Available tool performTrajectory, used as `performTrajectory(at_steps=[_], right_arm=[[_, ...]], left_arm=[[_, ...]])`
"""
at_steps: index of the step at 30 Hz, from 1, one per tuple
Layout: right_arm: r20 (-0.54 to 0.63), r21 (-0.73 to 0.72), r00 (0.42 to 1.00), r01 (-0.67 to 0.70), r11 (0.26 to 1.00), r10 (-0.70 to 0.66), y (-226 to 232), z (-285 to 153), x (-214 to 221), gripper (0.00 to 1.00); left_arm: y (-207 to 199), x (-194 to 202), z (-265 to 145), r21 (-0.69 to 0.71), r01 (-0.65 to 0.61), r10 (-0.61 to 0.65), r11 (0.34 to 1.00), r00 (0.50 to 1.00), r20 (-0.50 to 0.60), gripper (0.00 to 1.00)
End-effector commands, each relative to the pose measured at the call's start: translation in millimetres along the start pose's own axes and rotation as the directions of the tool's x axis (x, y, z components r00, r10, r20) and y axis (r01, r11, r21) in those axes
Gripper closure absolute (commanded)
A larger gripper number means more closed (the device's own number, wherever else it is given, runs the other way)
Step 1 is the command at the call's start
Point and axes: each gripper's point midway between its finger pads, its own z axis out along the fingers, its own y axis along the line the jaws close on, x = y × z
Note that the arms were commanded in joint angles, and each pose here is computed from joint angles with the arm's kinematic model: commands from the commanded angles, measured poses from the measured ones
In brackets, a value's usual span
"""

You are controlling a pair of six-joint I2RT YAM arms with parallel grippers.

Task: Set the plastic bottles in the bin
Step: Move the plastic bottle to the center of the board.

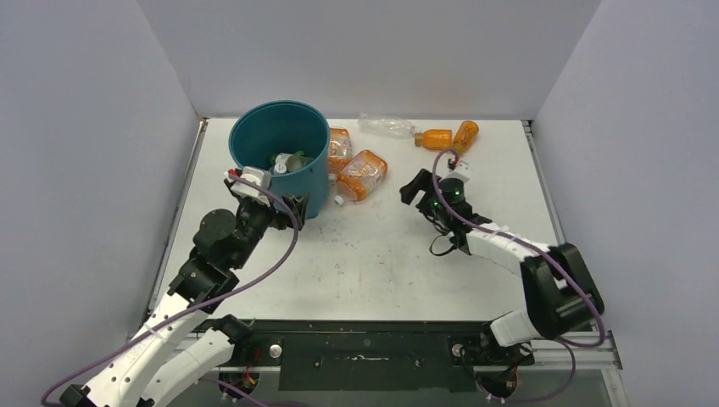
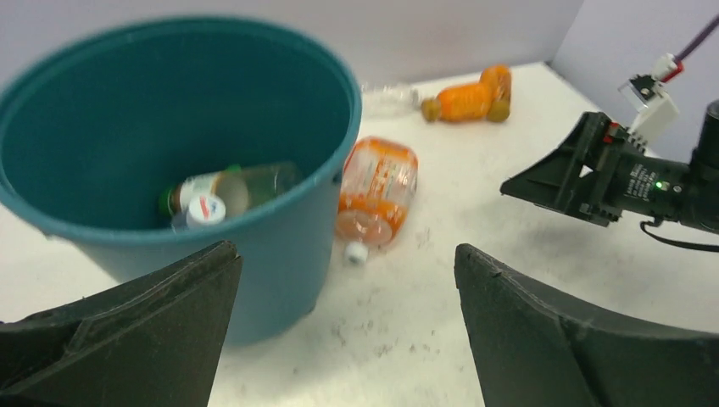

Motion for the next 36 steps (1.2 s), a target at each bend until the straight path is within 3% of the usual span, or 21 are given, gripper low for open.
performTrajectory(at_steps=[1, 9, 16, 24, 28, 36], right_arm=[[-0.072, -0.195, 0.994, -0.093, 0.976, 0.080, 62, 32, 31, 0.10], [-0.063, -0.176, 0.989, -0.142, 0.974, 0.133, 73, 81, 54, 0.10], [0.011, -0.223, 0.979, -0.196, 0.955, 0.203, 72, 106, 30, 0.10], [0.114, -0.245, 0.986, -0.094, 0.965, 0.125, 78, 144, -22, 0.10], [0.069, -0.334, 0.992, -0.076, 0.939, 0.105, 98, 175, -24, 0.09], [-0.037, -0.361, 0.998, -0.053, 0.931, 0.043, 96, 214, 12, 0.03]], left_arm=[[11, 16, -13, -0.053, 0.070, -0.069, 0.996, 0.997, 0.020, 0.04], [22, 19, -21, -0.114, 0.123, -0.117, 0.986, 0.991, 0.058, 0.04], [21, 17, -26, -0.115, 0.122, -0.114, 0.986, 0.991, 0.077, 0.04], [16, 20, -26, -0.100, 0.103, -0.097, 0.990, 0.993, 0.066, 0.04], [16, 21, -24, -0.096, 0.096, -0.091, 0.991, 0.994, 0.060, 0.04], [15, 23, -23, -0.096, 0.091, -0.086, 0.991, 0.995, 0.050, 0.04]])
